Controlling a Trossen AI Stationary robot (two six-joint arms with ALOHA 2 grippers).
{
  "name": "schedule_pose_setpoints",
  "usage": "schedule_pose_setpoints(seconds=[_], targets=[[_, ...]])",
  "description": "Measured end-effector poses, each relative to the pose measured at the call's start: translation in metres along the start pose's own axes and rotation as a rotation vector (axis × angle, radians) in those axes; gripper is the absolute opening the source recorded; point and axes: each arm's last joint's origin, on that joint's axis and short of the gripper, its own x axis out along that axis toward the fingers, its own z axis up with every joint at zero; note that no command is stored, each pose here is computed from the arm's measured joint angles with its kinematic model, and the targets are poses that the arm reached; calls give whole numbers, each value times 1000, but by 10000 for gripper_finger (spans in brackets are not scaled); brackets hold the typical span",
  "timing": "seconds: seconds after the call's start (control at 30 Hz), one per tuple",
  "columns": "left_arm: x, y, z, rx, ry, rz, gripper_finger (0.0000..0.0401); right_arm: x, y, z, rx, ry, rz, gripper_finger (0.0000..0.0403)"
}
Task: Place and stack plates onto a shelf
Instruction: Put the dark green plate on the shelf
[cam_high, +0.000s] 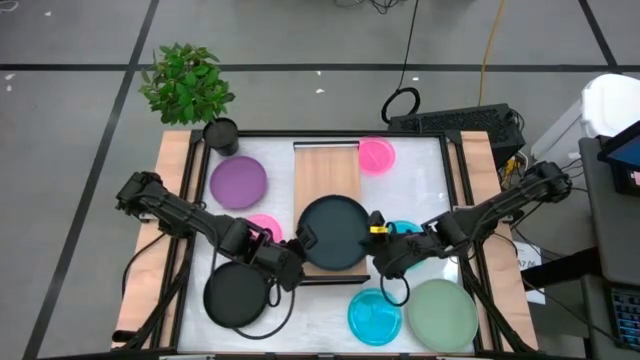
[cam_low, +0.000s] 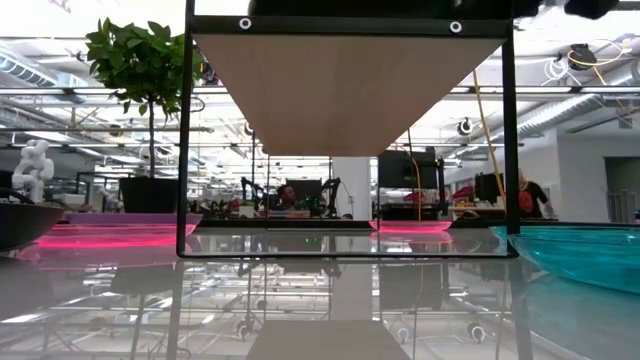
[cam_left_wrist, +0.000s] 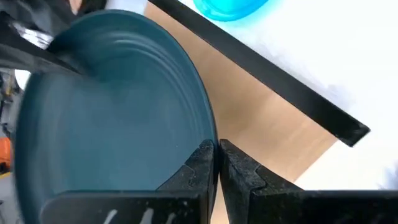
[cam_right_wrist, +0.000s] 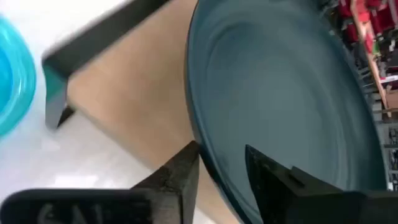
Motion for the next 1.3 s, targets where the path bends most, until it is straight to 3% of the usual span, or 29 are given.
schedule_pose_setpoints(seconds=[0.23,0.47,0.93,1.3], targets=[[0,-1,-2,-40,19,-12,23,-3,-2,1,88,-26,-10,179],[0,-3,-2,-104,29,-21,23,-9,0,5,95,-90,53,221],[-5,-14,9,-129,-59,-96,23,-80,0,9,177,-257,-101,223],[-3,-9,5,-141,-48,-92,23,-86,5,12,180,-287,-83,223]])
